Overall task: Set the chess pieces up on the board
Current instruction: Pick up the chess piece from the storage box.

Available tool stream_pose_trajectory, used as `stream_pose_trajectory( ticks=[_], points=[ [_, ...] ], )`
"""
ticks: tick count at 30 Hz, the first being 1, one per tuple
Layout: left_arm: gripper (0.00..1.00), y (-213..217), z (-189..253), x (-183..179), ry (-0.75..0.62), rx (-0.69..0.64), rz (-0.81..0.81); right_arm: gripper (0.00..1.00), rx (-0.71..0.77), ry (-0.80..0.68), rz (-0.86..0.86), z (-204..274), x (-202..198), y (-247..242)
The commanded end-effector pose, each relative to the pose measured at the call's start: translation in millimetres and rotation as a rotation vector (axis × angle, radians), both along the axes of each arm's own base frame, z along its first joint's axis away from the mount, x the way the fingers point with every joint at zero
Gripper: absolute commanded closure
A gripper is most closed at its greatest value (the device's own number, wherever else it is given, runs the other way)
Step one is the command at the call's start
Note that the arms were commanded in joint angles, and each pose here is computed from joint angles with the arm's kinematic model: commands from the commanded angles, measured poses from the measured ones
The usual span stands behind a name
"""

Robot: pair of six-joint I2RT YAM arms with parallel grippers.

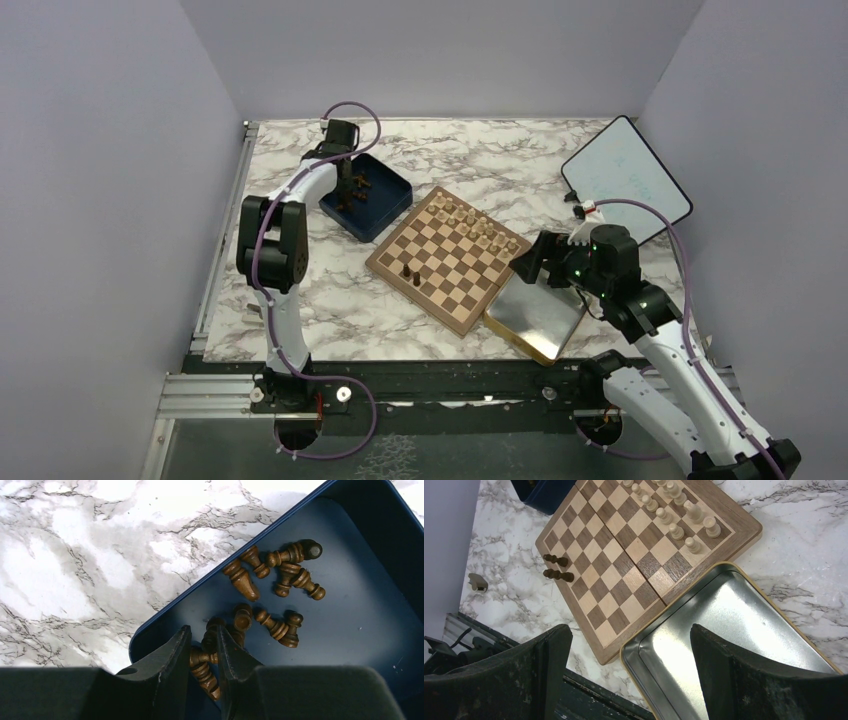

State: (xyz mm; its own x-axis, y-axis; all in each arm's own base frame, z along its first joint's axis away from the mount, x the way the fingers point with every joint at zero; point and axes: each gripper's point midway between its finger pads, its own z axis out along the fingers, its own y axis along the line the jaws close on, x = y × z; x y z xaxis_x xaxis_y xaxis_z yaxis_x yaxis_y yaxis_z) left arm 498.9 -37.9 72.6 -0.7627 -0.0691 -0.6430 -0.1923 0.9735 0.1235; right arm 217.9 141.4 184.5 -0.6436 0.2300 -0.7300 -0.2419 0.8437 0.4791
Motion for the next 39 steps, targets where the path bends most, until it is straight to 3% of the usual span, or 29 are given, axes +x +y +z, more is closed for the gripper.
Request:
stream_pose_trajectory(
  ticks=[1, 7, 13, 18, 25, 39],
  points=[
    [0.74, 2, -8, 5, 0.012, 0.013, -0.006, 0.06, -0.008, -0.021, -0.009, 1, 1, -2],
    [0.74, 1, -12, 5, 0.022, 0.011, -0.012, 0.06, -0.008, -0.024, -0.009, 2, 2, -2],
    [0.87, -1, 3, 6, -0.004, 0.003, -0.023, 0.06, -0.008, -0.026, -0.011, 2, 1, -2],
    [0.88, -1, 26, 7, -0.039, -0.005, -0.026, 0.06, -0.009, -0.025, -0.012, 2, 1, -3],
    [0.89, -37, 51, 0, -0.060, -0.150, -0.118, 0.06, -0.007, -0.021, -0.014, 0, 2, -2],
    [0.90, -56, 96, -22, -0.095, -0.177, -0.173, 0.06, -0.007, -0.022, -0.013, 2, 1, -2]
  ],
)
